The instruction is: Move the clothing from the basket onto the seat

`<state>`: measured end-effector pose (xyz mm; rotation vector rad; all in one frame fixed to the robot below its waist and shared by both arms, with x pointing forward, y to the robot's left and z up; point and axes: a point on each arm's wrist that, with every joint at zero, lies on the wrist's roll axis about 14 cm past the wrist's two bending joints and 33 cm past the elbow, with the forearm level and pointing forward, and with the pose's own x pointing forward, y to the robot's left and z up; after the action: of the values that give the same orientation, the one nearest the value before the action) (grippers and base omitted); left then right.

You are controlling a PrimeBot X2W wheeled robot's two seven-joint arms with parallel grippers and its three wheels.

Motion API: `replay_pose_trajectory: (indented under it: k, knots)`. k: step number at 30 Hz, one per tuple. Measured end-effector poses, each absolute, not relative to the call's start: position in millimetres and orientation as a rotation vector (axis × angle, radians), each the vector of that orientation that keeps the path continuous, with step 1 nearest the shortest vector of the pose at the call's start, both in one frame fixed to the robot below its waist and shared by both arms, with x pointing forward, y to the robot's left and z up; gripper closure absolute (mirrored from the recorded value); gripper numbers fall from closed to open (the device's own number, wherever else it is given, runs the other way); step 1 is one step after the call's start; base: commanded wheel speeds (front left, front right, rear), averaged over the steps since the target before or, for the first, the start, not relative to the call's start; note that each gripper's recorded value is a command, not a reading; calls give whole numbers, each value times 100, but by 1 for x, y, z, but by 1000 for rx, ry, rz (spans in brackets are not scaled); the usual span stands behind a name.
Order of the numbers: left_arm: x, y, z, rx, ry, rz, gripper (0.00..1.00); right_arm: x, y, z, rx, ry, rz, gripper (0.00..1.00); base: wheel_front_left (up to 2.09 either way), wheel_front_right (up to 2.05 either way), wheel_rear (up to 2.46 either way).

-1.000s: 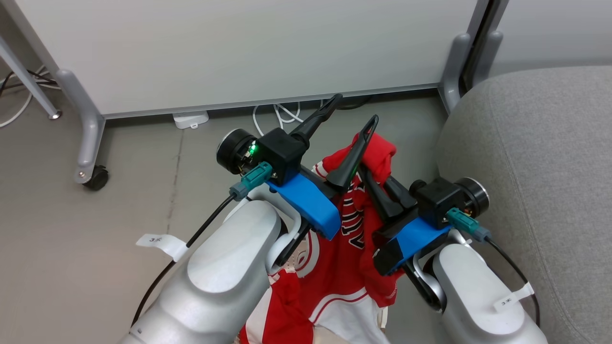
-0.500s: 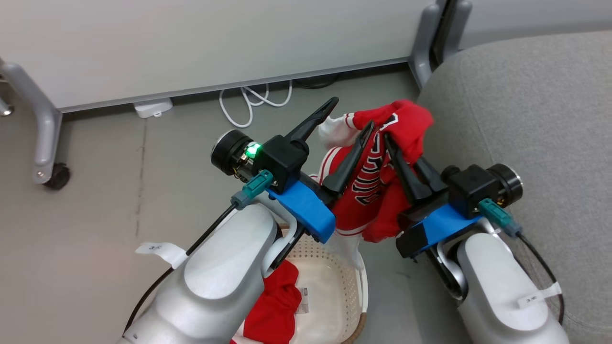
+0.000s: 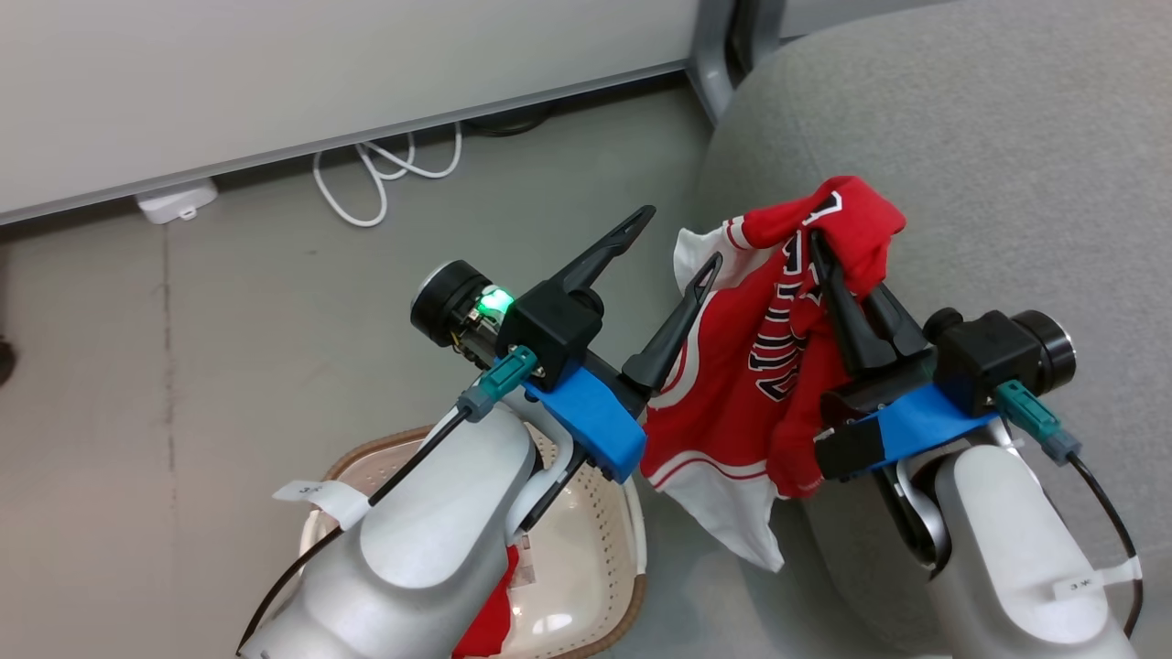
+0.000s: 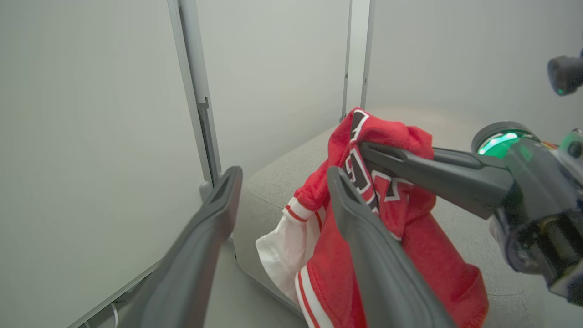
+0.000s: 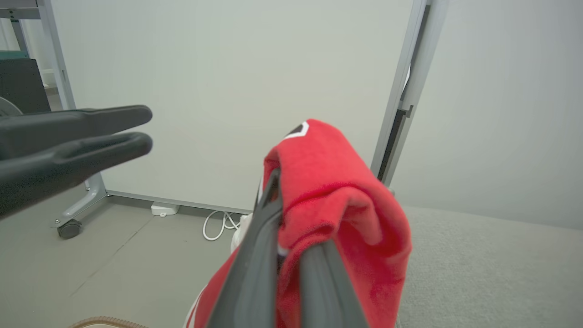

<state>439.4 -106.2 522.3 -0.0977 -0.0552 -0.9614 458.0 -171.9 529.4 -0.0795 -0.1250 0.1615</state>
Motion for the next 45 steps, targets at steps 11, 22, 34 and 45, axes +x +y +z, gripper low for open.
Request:
replay_pose_trajectory:
  k: [11, 22, 34, 45]
  knots:
    - [419, -150, 512, -113, -35, -1096, 0, 426, -231, 517, -68, -82, -18, 100, 0, 0, 0]
    - [410, -164, 505, -124, -16, -1145, 0, 409, -252, 517, -62, -87, -96, 100, 0, 0, 0]
    - [427, -160, 489, -128, 4, -1136, 0, 452, -280, 601, -130, -330, -136, 100, 0, 0, 0]
    - [455, -157, 452, -130, 42, -1124, 0, 505, -341, 666, -275, -489, -235, 100, 0, 0, 0]
